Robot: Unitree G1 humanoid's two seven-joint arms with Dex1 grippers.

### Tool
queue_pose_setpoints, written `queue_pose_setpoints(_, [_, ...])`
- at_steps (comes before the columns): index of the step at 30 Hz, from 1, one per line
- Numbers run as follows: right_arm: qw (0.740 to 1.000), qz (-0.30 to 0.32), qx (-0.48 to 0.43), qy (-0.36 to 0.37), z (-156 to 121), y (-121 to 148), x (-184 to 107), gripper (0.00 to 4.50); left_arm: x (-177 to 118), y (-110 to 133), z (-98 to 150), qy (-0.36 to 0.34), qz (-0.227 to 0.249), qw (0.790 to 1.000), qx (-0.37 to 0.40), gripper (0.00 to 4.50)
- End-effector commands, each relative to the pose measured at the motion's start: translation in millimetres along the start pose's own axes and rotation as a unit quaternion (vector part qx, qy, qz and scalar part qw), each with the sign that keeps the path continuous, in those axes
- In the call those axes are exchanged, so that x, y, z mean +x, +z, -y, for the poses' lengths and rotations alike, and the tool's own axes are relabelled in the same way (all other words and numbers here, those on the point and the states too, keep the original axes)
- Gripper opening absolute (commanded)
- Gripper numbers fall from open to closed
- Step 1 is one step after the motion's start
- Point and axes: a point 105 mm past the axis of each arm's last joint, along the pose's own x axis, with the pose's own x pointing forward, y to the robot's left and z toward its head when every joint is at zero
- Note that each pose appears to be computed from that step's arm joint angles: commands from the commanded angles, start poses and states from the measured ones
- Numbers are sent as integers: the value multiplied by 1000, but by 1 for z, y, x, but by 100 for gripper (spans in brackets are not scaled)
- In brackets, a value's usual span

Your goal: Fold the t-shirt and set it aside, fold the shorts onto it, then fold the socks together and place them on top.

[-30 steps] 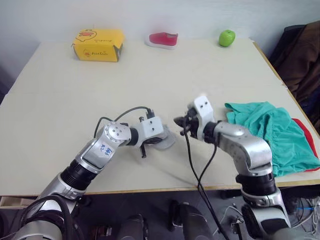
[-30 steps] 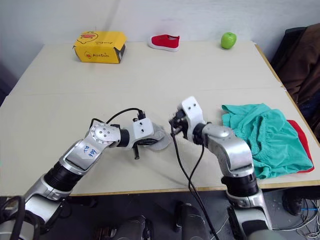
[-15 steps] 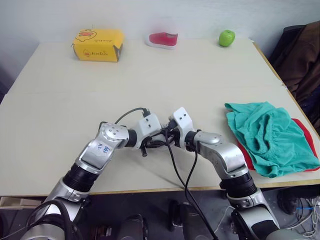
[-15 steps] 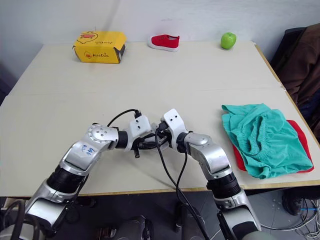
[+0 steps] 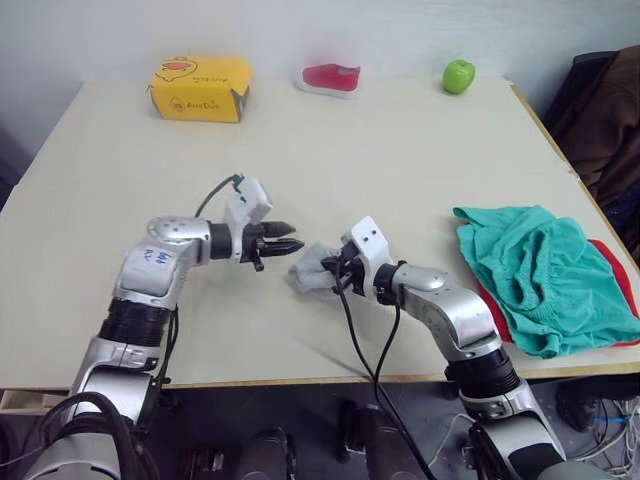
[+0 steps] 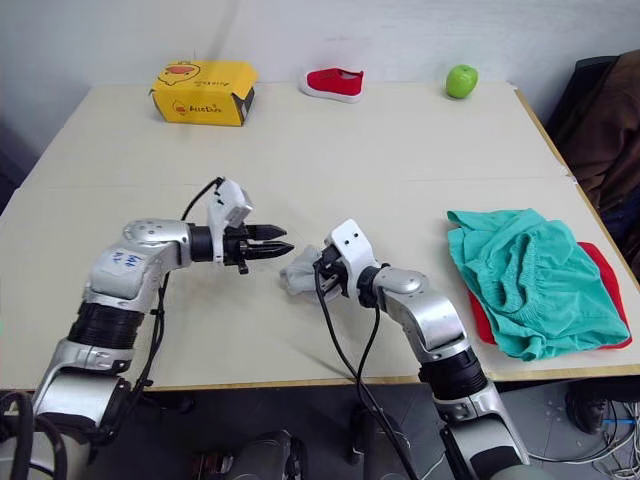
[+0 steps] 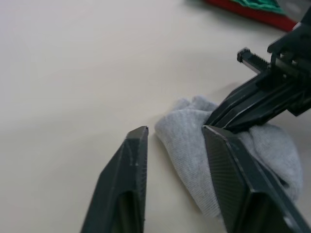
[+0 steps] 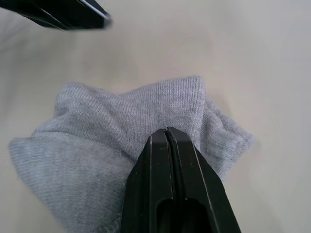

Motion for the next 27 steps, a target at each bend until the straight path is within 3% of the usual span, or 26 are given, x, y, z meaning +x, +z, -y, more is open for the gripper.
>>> queue_pose_setpoints(1, [999, -32, 3, -7, 3, -18, -1, 0, 9, 6, 6, -31, -5, 999, 44, 55])
queue_pose_setpoints(3, [1000, -29, 3, -8, 4, -16, -2, 0, 15, 5, 10, -44, -8, 997, 55, 3])
queue_pose_setpoints(6, [1000, -26, 2, -10, 4, -13, -4, 0, 23, 3, 13, -53, -15, 996, 66, 3])
queue_pose_setpoints(9, [1000, -19, -9, -7, 2, -8, -12, 0, 33, -14, 16, -57, -63, 990, 109, 3])
queue_pose_setpoints(15, [999, -15, -45, 6, 1, 6, -46, 0, 43, -29, 20, -65, -101, 978, 170, 3])
queue_pose_setpoints(22, [998, 48, -33, -5, 1, 52, -32, 0, 43, -33, 19, -64, -106, 976, 182, 3])
queue_pose_setpoints(24, [999, 42, -20, -4, -1, 46, -22, 0, 42, -33, 18, -62, -106, 976, 182, 3])
queue_pose_setpoints(27, [1000, -2, -9, -17, 2, 14, -18, 0, 41, -32, 15, -54, -105, 976, 182, 3])
